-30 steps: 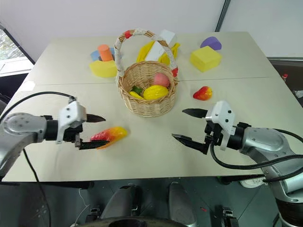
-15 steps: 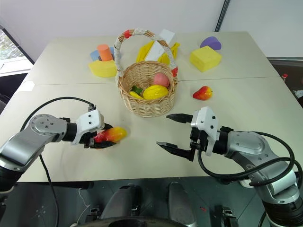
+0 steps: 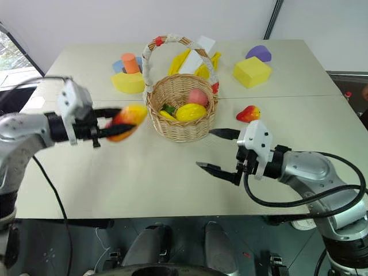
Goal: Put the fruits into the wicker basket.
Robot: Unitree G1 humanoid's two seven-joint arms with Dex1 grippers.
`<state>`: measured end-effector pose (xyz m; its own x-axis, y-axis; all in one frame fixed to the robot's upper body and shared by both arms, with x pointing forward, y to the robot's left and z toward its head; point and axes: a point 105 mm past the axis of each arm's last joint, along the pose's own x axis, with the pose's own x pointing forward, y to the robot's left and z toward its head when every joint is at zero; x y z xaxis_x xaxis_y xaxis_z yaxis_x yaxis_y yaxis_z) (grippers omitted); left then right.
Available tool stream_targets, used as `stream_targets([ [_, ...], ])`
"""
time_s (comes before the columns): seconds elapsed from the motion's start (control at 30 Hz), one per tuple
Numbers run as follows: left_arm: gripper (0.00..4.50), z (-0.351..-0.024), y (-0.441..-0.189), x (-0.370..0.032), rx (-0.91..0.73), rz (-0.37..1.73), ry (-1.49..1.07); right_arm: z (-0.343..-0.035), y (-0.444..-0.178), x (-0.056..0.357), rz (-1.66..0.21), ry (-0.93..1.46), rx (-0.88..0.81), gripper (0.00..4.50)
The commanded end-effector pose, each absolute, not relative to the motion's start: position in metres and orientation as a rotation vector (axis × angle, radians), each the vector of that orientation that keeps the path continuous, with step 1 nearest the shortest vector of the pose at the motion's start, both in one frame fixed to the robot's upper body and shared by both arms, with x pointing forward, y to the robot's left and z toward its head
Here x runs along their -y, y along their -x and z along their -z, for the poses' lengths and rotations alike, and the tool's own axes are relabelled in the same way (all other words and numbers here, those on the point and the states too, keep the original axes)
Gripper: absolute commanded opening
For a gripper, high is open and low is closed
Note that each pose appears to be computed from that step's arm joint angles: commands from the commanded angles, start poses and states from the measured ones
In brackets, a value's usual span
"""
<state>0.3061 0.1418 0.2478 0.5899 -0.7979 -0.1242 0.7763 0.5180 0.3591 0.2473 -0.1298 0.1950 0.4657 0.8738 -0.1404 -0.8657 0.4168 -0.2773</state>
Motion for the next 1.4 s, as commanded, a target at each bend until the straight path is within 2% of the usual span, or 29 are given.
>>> stream_targets([
  [0.03, 1.65, -0.267, -0.330, -0.115, 0.195, 0.852, -0.420, -0.205, -0.251, 0.130, -1.084, 0.359, 0.077, 4.50],
  [0.23, 1.65, -0.262, -0.359, -0.073, 0.216, 0.839, -0.399, -0.207, -0.251, 0.124, -1.073, 0.348, 0.098, 4.50],
  [0.37, 1.65, -0.256, -0.371, -0.061, 0.210, 0.848, -0.338, -0.206, -0.249, 0.126, -1.044, 0.344, 0.096, 4.50],
  [0.4, 2.69, -0.256, -0.372, -0.060, 0.214, 0.850, -0.321, -0.206, -0.249, 0.127, -1.030, 0.345, 0.096, 4.50],
  [0.5, 4.12, -0.259, -0.371, -0.060, 0.236, 0.861, -0.312, -0.205, -0.253, 0.135, -0.973, 0.338, 0.088, 4.50],
  [0.53, 4.46, -0.261, -0.369, -0.060, 0.247, 0.874, -0.302, -0.205, -0.256, 0.139, -0.944, 0.326, 0.081, 4.50],
  [0.7, 4.46, -0.270, -0.346, -0.068, 0.305, 0.981, -0.162, -0.199, -0.302, 0.186, -0.606, 0.309, 0.050, 4.50],
  [0.87, 4.46, -0.254, -0.318, -0.078, 0.267, 1.100, -0.116, -0.186, -0.349, 0.219, -0.382, 0.308, 0.006, 4.50],
  [1.0, 4.46, -0.233, -0.308, -0.081, 0.188, 1.126, -0.151, -0.174, -0.380, 0.228, -0.329, 0.306, -0.036, 4.50],
  [1.13, 4.46, -0.227, -0.303, -0.084, 0.167, 1.128, -0.173, -0.163, -0.405, 0.244, -0.239, 0.195, -0.099, 4.50],
  [1.27, 4.46, -0.226, -0.301, -0.087, 0.159, 1.121, -0.174, -0.155, -0.413, 0.244, -0.249, 0.082, -0.128, 4.50],
  [1.4, 4.46, -0.226, -0.298, -0.084, 0.159, 1.138, -0.169, -0.150, -0.416, 0.243, -0.254, 0.073, -0.145, 4.50],
])
